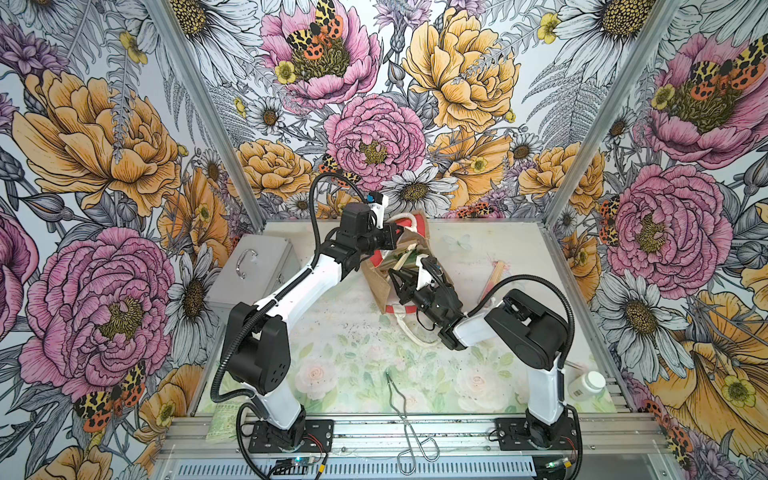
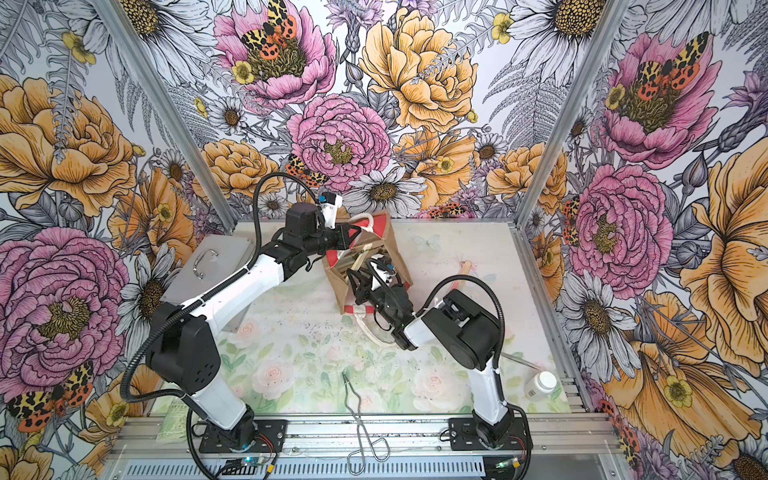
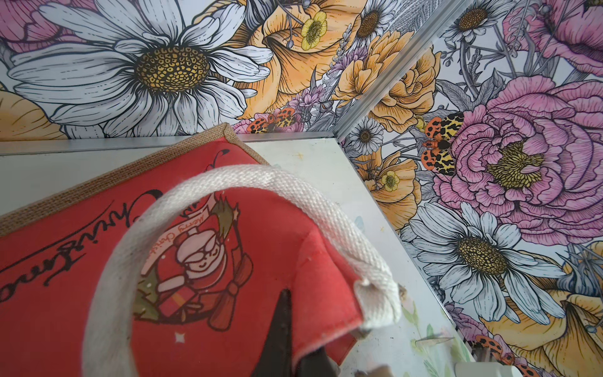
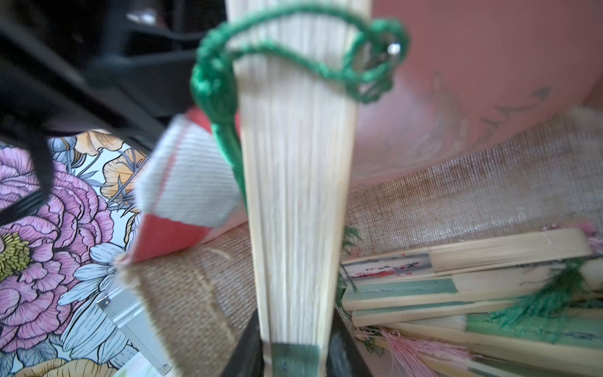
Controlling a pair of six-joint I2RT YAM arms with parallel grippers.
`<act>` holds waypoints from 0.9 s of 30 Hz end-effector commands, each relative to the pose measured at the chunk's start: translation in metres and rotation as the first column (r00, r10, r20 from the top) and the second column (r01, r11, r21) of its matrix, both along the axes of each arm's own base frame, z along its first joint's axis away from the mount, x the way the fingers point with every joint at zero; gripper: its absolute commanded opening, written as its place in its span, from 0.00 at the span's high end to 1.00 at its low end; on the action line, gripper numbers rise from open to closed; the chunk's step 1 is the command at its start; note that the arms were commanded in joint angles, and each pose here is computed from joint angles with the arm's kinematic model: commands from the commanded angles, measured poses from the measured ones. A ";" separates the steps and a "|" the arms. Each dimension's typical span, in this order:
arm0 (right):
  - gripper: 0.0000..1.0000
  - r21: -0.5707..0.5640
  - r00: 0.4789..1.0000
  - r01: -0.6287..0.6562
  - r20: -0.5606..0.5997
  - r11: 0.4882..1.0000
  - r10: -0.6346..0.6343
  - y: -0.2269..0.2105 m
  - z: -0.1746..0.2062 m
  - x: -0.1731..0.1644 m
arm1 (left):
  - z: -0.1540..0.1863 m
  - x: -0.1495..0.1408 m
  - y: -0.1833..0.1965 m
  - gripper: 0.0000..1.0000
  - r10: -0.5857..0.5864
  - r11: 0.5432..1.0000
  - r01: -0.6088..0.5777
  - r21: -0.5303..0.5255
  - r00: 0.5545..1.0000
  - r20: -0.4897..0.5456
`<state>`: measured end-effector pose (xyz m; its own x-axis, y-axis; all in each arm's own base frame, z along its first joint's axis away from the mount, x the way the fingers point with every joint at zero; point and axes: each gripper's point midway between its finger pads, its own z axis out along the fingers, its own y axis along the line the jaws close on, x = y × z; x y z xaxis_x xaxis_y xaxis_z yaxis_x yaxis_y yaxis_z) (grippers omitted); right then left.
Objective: Take out the folding fans from the tote bags
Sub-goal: Pick up the folding fan from the canvas bag, then place the folding fan at the center of the board.
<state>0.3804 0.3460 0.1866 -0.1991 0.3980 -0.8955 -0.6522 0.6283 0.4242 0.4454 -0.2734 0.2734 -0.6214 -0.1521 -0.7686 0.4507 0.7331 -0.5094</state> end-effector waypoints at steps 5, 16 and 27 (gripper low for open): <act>0.93 0.000 0.987 0.037 0.156 0.999 -0.036 -0.021 0.048 -0.034 | 0.011 0.007 0.011 1.00 0.063 0.998 -0.062 -0.011 0.998 0.020; 0.98 -0.018 0.981 -0.039 0.189 0.999 0.042 -0.042 0.103 -0.076 | 0.011 0.008 0.017 1.00 0.083 0.996 -0.083 0.013 0.996 0.033; 1.00 -0.092 0.961 0.275 0.062 0.957 -0.270 -0.156 0.155 -0.087 | 0.013 0.003 0.028 1.00 0.092 0.995 -0.095 0.037 0.994 0.061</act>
<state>0.2824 0.2258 0.3580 0.0284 0.4002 -0.9160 -0.6244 0.7227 0.2964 0.4484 -0.2629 0.2701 -0.6122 -0.1705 -0.7721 0.4109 0.7657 -0.4948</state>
